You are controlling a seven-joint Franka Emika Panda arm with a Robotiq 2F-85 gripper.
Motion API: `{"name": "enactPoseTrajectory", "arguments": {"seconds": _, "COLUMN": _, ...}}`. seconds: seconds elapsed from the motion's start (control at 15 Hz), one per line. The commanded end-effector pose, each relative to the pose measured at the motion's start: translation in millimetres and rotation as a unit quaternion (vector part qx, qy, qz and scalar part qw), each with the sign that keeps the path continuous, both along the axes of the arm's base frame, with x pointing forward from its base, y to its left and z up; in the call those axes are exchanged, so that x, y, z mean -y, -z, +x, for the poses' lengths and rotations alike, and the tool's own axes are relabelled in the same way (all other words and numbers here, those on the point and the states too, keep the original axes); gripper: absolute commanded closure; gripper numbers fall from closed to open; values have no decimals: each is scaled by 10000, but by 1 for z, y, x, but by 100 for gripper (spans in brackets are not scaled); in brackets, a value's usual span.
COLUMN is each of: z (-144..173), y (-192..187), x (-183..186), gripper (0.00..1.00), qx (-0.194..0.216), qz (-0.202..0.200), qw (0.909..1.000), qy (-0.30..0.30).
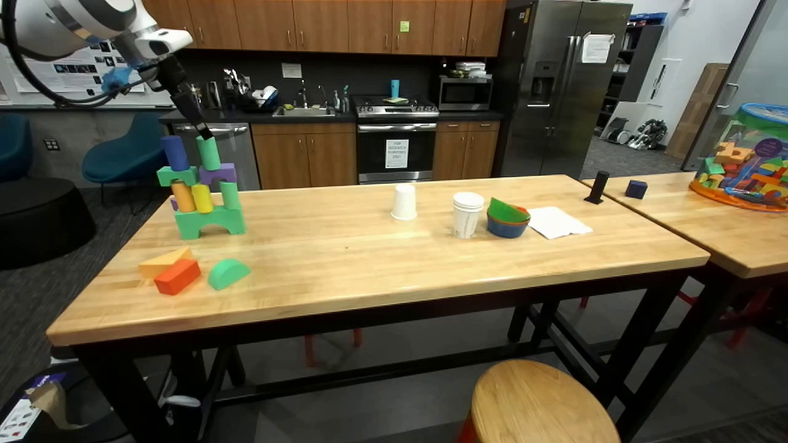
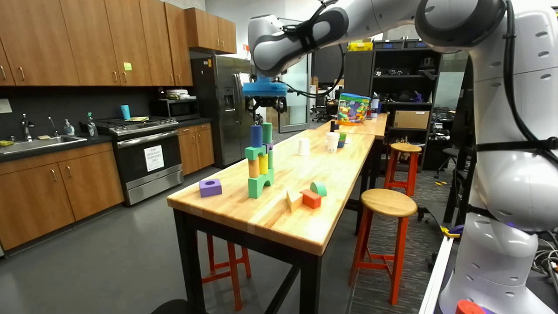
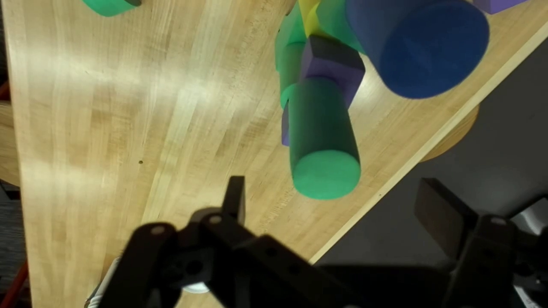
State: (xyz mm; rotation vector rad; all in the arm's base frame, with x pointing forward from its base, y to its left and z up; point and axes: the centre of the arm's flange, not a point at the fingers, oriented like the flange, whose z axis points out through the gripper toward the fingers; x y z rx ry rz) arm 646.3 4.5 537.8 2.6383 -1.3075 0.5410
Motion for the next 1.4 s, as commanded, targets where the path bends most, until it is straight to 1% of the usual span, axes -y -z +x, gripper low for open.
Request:
{"name": "enactPoseTrajectory", "arguments": {"seconds": 0.0, "z": -1, "y": -13, "x": 6, "gripper": 0, "qx": 115, "qz": 3, "qw": 9999, "qy": 67}}
{"name": "enactPoseTrajectory", "arguments": {"seconds": 0.2, "z": -3, "y": -27, "x": 23, "gripper": 0, "qx": 340, "qz": 32, "qw": 9989, "qy": 329}}
{"name": "enactPoseTrajectory", "arguments": {"seconds": 0.4, "z": -8, "y": -49, "x": 49, "gripper": 0, "qx": 653, "qz": 90, "qw": 9955, "qy": 684}}
{"name": "enactPoseTrajectory", "arguments": {"seconds": 0.47, "z": -12, "y": -57, "x": 58, "gripper": 0, "qx": 746, "qz": 61, "qw": 9943, "qy": 758}}
{"name": "enactPoseTrajectory", "arguments": {"seconds": 0.53, "z": -15, "y": -61, "x": 66, "gripper": 0, "qx": 800, "qz": 12, "qw": 9943, "qy": 709}}
{"name": "enactPoseTrajectory", "arguments": {"seconds": 0.73, "z": -26, "y": -70, "x": 82, "gripper": 0, "qx": 892, "qz": -150, "qw": 9956, "qy": 236}}
{"name": "enactPoseTrajectory", "arguments": {"seconds": 0.93, "z": -37, "y": -67, "x": 98, "gripper": 0, "qx": 796, "qz": -215, "qw": 9955, "qy": -470}}
{"name": "enactPoseTrajectory", "arguments": {"seconds": 1.0, "z": -41, "y": -66, "x": 105, "gripper": 0, "qx": 826, "qz": -225, "qw": 9937, "qy": -728}}
{"name": "enactPoseTrajectory", "arguments": {"seconds": 1.07, "z": -44, "y": -66, "x": 115, "gripper": 0, "qx": 866, "qz": -152, "qw": 9910, "qy": -1005}}
{"name": "enactPoseTrajectory", "arguments": {"seconds": 1.2, "z": -53, "y": -65, "x": 145, "gripper": 0, "qx": 1027, "qz": -33, "qw": 9829, "qy": -1529}}
{"name": "enactPoseTrajectory", "arguments": {"seconds": 1.33, "z": -66, "y": -61, "x": 180, "gripper": 0, "qx": 1108, "qz": -17, "qw": 9732, "qy": -2016}}
